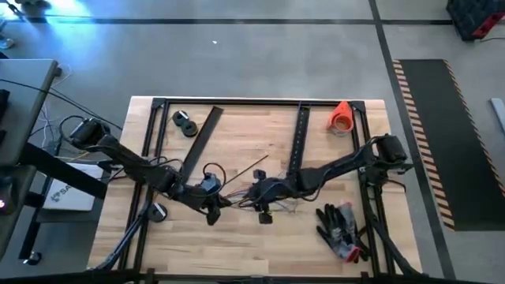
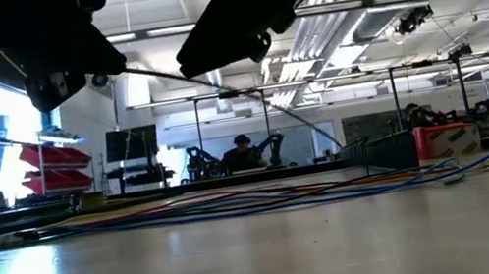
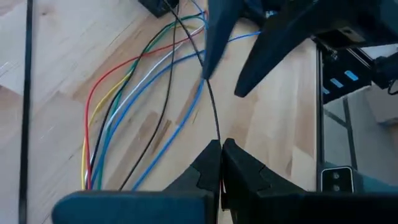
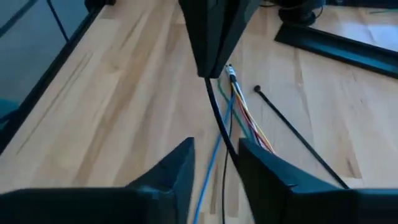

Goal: Ziptie cables
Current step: Wrap the left black zip tie on the cables

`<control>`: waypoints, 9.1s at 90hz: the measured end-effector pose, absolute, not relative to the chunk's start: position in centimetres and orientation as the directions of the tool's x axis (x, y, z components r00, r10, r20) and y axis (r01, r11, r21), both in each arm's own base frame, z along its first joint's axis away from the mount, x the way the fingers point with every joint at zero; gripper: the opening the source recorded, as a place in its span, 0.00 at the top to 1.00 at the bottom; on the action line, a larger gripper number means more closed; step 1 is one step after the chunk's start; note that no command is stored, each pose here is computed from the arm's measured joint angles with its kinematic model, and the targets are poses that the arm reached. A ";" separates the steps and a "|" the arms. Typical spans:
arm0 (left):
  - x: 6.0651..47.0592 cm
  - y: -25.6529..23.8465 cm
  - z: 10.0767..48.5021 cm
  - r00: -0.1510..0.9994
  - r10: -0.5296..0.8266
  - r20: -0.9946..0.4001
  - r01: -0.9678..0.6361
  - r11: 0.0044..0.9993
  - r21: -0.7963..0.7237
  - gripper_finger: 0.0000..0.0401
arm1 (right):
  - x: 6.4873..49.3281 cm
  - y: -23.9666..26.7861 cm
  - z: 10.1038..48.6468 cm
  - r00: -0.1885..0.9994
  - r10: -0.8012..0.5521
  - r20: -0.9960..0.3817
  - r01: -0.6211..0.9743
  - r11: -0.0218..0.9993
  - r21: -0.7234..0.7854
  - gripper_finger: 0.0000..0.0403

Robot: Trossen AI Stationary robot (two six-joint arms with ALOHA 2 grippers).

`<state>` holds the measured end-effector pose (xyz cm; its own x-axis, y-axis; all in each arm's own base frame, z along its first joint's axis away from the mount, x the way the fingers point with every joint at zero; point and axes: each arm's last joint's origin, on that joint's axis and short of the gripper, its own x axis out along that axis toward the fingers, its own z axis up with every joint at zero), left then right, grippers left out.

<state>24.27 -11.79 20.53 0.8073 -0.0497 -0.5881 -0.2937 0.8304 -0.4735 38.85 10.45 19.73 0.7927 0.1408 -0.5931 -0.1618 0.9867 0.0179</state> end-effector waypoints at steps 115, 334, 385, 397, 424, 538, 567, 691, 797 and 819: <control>24.1 -12.1 20.5 0.794 -0.103 -0.600 -0.269 0.825 -0.498 1.00 | 40.9 10.4 16.8 0.820 0.210 -0.533 -0.234 0.972 0.022 0.60; 19.7 -15.7 23.6 0.842 -0.091 -0.532 -0.145 0.911 -0.386 0.84 | 51.8 17.1 11.4 0.550 0.179 -0.816 -0.338 0.941 -0.022 0.69; 18.1 -16.4 25.3 0.881 -0.139 -0.453 -0.070 0.907 -0.415 0.84 | 50.5 18.8 16.0 0.658 0.035 -0.752 -0.306 0.925 -0.225 1.00; 17.3 -16.5 26.1 0.905 -0.122 -0.407 -0.046 0.924 -0.379 0.84 | 49.3 19.9 18.8 0.671 0.050 -0.740 -0.318 0.921 -0.226 1.00; 16.7 -17.5 25.8 0.926 -0.049 -0.374 -0.073 0.950 -0.305 0.84 | 44.6 21.3 29.1 0.809 -0.049 -0.586 -0.192 0.920 -0.342 1.00; 22.6 -15.4 13.4 0.340 0.121 -0.933 -0.330 0.944 0.002 0.54 | 28.1 22.9 28.0 0.931 0.222 0.292 -0.195 0.974 -0.118 1.00; 22.9 -13.7 13.7 0.349 0.210 -0.913 -0.365 0.928 0.073 0.54 | 28.6 22.5 27.8 0.939 0.216 0.267 -0.194 0.975 -0.106 1.00; 24.8 -10.8 17.7 0.477 -0.145 -0.867 -0.314 0.893 -0.323 1.00 | 32.9 20.1 23.3 0.859 0.248 0.448 -0.229 0.969 -0.096 1.00; 25.5 -11.3 16.3 0.509 -0.025 -0.861 -0.400 0.878 -0.262 0.84 | 35.7 16.6 13.2 0.938 0.196 0.286 -0.217 0.975 0.044 1.00; 26.2 -10.5 13.7 0.424 0.028 -0.905 -0.426 0.888 -0.172 0.58 | 36.1 16.9 13.9 0.929 0.197 0.314 -0.221 0.974 0.042 1.00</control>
<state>26.22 -10.48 13.72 0.4243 0.0282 -0.9051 -0.4260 0.8882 -0.1720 36.12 16.88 13.90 0.9288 0.1970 0.3137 -0.2210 0.9744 0.0422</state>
